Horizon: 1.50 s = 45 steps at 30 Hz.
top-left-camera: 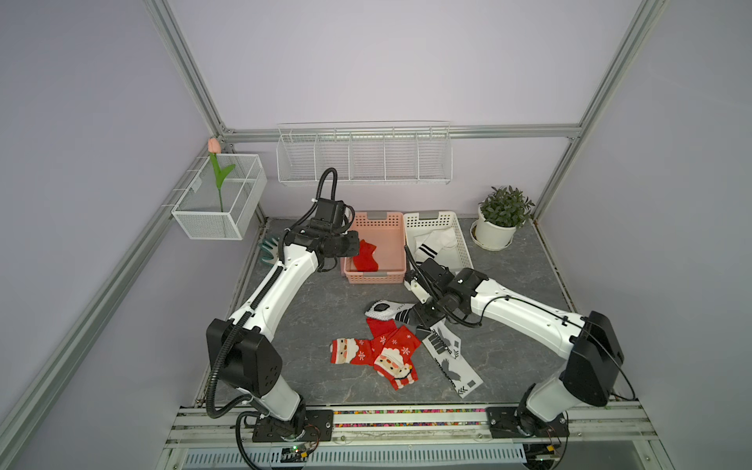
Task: Sort the socks into the basket by color
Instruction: Pick up the sock at the center of the board.
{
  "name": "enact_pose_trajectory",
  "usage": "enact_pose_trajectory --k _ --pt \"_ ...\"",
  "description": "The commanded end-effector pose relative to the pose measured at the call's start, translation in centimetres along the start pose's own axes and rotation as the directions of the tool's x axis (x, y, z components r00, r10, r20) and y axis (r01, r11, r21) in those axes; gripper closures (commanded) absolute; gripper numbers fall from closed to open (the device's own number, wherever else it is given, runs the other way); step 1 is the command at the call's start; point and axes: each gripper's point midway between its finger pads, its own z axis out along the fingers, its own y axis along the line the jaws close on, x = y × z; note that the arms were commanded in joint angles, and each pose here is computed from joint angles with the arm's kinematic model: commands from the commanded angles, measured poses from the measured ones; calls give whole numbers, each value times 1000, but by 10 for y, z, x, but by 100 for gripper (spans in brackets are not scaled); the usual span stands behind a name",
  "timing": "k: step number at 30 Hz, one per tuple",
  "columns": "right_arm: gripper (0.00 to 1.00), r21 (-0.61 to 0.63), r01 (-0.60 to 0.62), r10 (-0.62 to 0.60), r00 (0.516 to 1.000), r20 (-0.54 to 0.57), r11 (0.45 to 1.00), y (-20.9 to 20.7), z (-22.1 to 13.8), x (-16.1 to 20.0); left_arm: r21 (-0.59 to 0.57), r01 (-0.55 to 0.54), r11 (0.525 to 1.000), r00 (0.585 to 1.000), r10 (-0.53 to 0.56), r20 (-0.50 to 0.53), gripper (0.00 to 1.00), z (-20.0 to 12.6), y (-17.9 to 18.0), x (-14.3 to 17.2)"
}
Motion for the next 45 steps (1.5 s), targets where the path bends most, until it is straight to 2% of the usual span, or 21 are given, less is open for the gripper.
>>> enact_pose_trajectory --k 1,13,45 --pt "82 3 9 -9 999 54 1000 -5 -22 -9 11 2 1000 1000 -2 9 83 -6 0 0" --pt "82 10 -17 16 995 97 1000 -23 -37 -19 11 2 1000 1000 -2 5 83 -4 0 1" --pt "82 34 -2 -5 973 229 999 -37 -93 -61 20 2 1000 1000 -2 2 83 -4 -1 2"
